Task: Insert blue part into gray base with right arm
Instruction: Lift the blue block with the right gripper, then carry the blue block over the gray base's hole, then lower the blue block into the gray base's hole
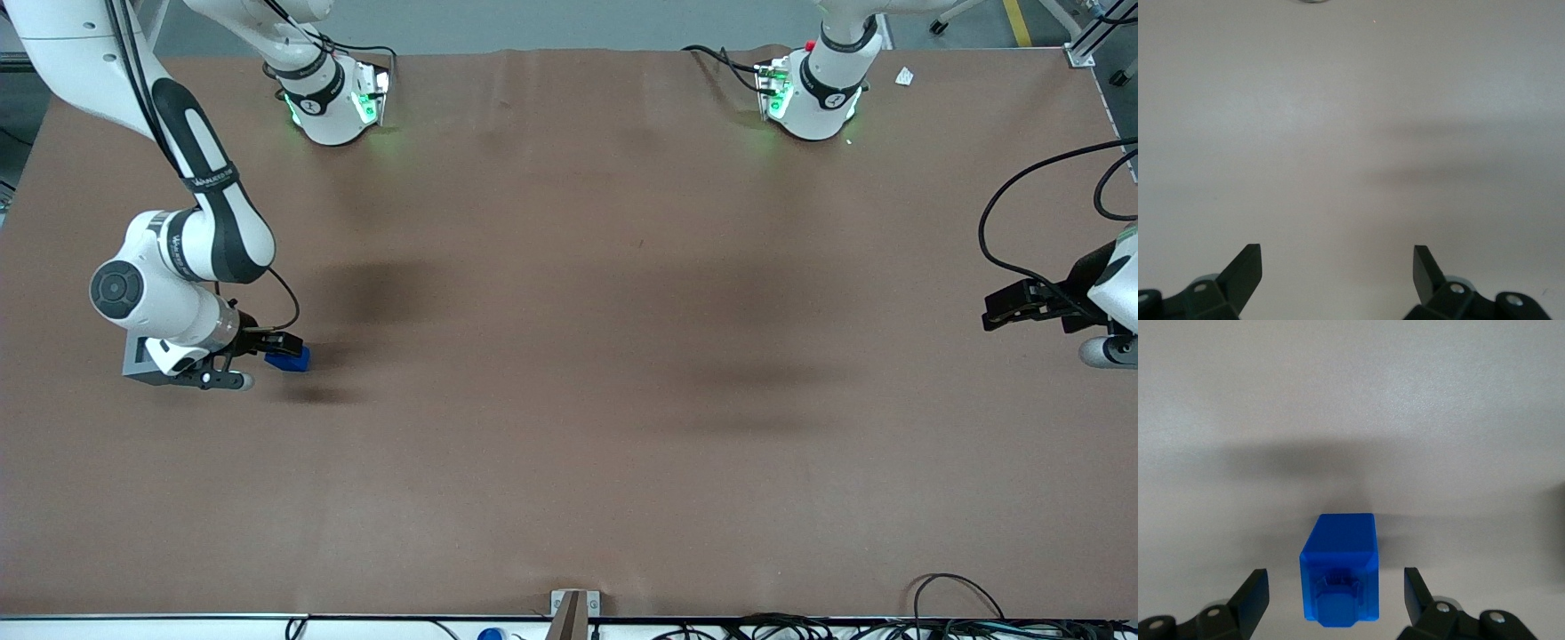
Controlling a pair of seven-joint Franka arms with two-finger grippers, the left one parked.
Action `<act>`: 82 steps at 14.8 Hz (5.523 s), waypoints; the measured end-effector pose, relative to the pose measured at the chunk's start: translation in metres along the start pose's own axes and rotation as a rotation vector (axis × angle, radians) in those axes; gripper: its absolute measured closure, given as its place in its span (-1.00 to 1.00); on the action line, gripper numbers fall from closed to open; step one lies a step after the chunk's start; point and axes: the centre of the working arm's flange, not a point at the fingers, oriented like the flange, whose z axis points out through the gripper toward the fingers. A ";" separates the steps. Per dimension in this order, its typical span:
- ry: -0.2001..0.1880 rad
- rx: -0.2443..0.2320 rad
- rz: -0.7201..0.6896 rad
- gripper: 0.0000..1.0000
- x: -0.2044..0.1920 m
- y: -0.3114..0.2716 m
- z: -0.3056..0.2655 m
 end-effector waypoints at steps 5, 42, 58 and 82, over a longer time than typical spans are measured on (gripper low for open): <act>0.008 0.001 0.000 -0.81 0.001 0.000 0.005; -0.077 0.010 -0.170 -0.01 0.036 0.224 -0.084; -0.088 0.016 -0.155 -0.01 0.033 0.230 -0.082; -0.088 0.019 -0.161 -0.48 0.037 0.227 -0.070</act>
